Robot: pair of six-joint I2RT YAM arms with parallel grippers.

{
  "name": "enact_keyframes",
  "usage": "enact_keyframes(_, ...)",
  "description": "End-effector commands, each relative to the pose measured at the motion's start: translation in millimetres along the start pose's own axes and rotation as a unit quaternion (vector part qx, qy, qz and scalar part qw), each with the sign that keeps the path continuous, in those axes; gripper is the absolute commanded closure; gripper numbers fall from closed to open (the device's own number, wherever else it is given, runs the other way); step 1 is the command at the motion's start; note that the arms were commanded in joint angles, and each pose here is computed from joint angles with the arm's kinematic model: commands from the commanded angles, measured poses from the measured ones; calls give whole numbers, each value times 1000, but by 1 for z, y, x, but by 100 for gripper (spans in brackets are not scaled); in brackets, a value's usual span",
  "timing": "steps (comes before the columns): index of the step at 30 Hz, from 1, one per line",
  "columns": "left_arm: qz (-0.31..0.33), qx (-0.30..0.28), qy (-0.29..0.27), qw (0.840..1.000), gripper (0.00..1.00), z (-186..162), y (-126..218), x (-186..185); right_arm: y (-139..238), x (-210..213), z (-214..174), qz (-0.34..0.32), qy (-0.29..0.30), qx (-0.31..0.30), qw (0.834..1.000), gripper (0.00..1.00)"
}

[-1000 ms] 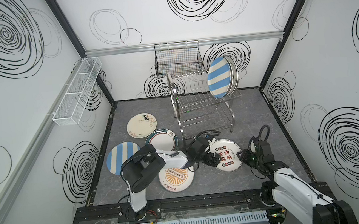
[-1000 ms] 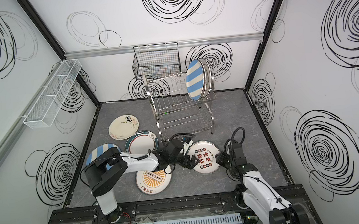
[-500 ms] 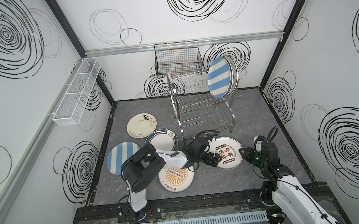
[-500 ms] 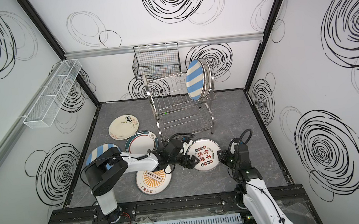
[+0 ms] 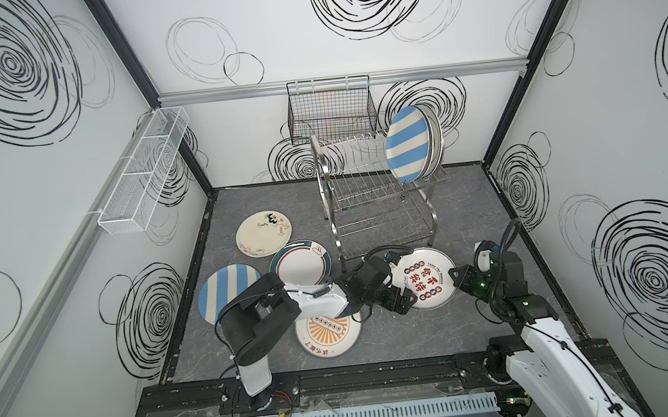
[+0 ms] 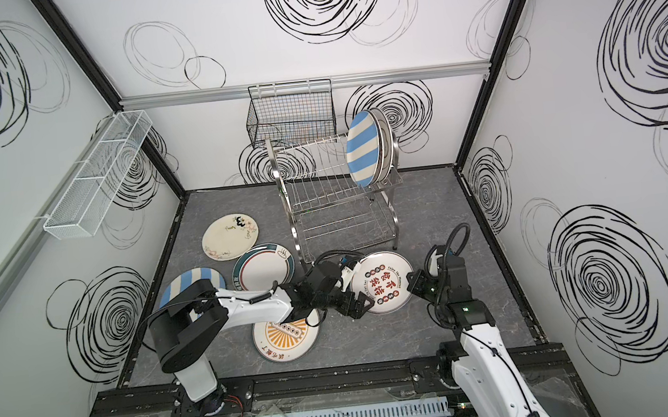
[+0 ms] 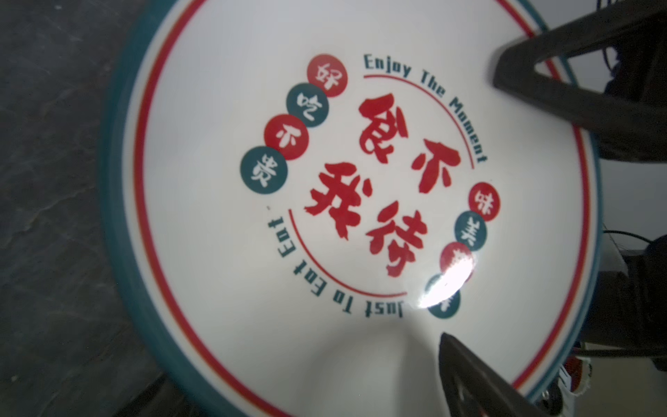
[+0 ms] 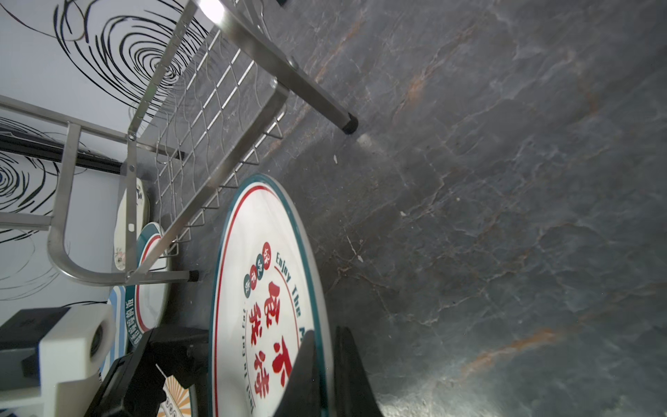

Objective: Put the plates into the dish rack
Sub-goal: 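Lift the red-lettered plate upright toward the rack while the left arm withdraws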

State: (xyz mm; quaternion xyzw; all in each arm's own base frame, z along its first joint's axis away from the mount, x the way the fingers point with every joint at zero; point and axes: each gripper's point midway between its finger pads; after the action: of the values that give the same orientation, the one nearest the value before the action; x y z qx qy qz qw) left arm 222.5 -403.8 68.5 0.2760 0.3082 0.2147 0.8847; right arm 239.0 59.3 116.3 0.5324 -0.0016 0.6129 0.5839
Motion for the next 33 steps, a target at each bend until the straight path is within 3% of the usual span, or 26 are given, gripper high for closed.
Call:
enact_keyframes(1,-14,-23,-1,1000,4,11,18,-11,23,20,27,-18,37,-27,999,100)
enact_keyframes(7,-34,-28,18,999,4,12,47,-14,56,51,61,-61,102,-20,993,100)
enact_keyframes(14,2,-40,23,999,4,5,99,-7,87,89,67,-33,151,15,988,100)
enact_keyframes(20,55,-84,55,993,4,11,162,28,117,144,56,79,192,51,977,100)
enact_keyframes(23,86,-115,74,987,4,16,197,52,142,195,51,201,204,59,956,100)
enact_keyframes(26,112,-150,84,979,4,23,228,71,170,239,65,273,215,19,937,100)
enact_keyframes(33,126,-161,84,975,4,42,271,101,197,305,122,282,242,-95,923,100)
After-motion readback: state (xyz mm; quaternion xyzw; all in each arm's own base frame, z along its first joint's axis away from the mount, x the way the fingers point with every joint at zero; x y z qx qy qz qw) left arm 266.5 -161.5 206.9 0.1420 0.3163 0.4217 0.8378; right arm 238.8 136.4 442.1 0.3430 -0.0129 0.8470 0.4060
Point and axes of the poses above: each gripper's point midway between its finger pads, its own y axis back along the fingers, its own x axis along the line the jaws close on, z = x × y, and after that the axes turned 6 degrees about -y, right-handed
